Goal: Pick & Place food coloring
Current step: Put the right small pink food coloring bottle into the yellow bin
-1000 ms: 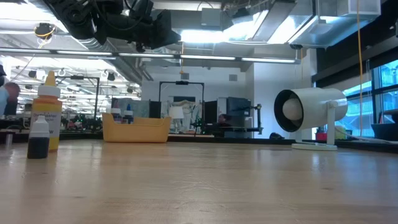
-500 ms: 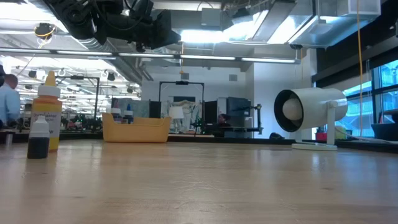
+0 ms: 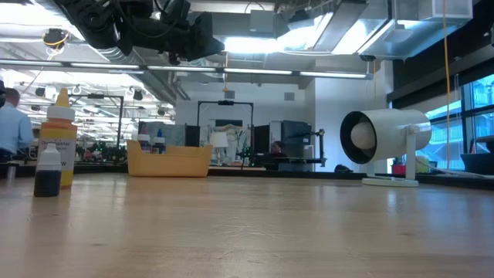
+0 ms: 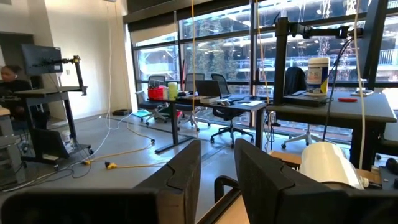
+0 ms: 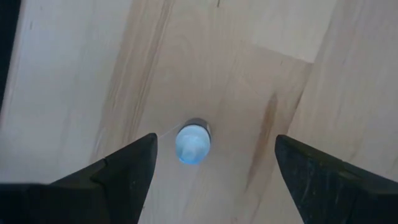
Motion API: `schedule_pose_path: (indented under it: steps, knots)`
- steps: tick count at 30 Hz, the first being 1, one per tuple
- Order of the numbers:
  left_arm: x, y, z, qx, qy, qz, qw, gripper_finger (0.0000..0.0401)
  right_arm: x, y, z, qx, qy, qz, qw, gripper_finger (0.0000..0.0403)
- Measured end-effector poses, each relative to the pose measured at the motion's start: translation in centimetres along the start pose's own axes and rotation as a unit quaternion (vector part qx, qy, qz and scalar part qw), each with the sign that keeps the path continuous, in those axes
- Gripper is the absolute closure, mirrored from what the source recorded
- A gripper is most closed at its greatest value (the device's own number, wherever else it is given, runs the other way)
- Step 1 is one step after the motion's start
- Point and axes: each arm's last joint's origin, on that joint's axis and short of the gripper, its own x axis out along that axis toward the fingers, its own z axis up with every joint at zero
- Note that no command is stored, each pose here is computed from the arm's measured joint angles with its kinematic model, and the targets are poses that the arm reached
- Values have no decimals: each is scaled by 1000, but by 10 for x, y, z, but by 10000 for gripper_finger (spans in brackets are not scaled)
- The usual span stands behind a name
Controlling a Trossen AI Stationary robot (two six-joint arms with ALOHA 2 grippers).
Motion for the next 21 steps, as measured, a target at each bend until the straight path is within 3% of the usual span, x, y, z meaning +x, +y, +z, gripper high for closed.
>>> schedule_pose_path:
  steps: [7,21]
  knots:
    - [0,0,0,0,0,0,1000,304,2,0,-1,-13,6,16,1000,94]
    - [0,0,0,0,0,0,1000,304,2,1,-1,-38,3,20,999,214]
